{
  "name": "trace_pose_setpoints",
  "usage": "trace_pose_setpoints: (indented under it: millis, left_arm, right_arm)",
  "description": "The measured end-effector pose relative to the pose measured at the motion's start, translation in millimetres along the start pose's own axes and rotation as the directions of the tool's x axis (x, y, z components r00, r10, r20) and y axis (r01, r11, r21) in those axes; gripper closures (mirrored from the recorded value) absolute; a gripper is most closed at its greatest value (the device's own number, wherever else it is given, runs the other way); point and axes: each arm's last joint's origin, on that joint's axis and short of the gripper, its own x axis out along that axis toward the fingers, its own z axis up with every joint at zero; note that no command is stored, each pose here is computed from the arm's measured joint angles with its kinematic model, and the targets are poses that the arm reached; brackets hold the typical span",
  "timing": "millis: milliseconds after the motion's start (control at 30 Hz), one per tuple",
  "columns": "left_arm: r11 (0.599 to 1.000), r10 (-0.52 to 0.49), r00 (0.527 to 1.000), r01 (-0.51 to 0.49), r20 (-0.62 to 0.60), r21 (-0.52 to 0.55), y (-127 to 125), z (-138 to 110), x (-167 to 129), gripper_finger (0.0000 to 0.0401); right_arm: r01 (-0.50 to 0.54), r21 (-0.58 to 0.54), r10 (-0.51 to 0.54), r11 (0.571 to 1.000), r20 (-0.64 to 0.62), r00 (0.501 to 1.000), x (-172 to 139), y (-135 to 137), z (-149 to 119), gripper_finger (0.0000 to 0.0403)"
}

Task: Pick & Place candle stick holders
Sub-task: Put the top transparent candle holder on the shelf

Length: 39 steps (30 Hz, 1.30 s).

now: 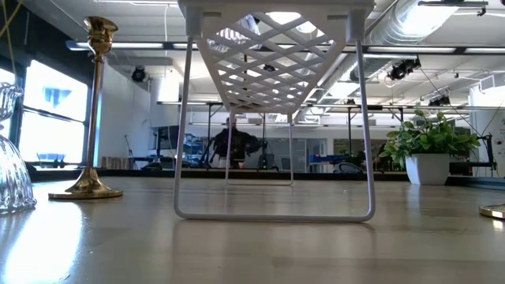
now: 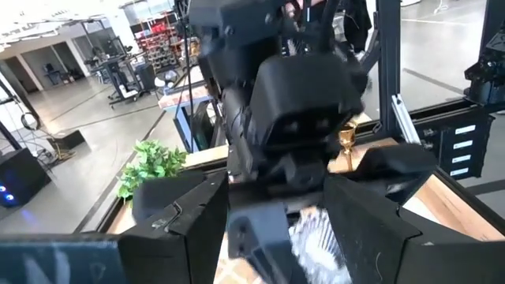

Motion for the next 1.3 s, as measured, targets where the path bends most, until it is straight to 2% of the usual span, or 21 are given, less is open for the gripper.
trace_pose_setpoints:
  millis: [267, 433, 700, 1000, 1300]
  left_arm:
    - [0.999, 0.024, 1.0, -0.025, -0.015, -0.029, 7.8, 7.1, -17.6, 0.0197]
    - [0.999, -0.001, 0.998, -0.002, -0.069, -0.045, 13.1, 8.4, -35.1, 0.0197]
    - [0.994, 0.012, 0.988, -0.028, -0.156, -0.101, 20.4, 6.4, -57.7, 0.0197]
    - [0.989, -0.032, 0.966, -0.007, -0.256, -0.149, 20.6, -2.3, -67.4, 0.0197]
    - [0.99, -0.05, 0.949, 0.006, -0.311, -0.141, 19.2, -8.2, -68.3, 0.0197]
  right_arm:
    - [0.095, -0.027, -0.096, 0.995, -0.031, 0.995, -27.3, 5.5, 21.9, 0.0294]
    - [0.162, 0.035, -0.16, 0.986, -0.062, 0.985, -48.6, 1.0, 31.8, 0.0294]
    - [0.193, 0.064, -0.188, 0.979, -0.079, 0.979, -68.4, -26.0, 35.9, 0.0294]
    - [0.147, 0.178, -0.139, 0.973, -0.057, 0.989, -76.6, -69.3, 27.7, 0.0294]
    - [0.064, 0.237, -0.051, 0.969, -0.06, 0.997, -72.6, -89.3, 14.3, 0.0294]
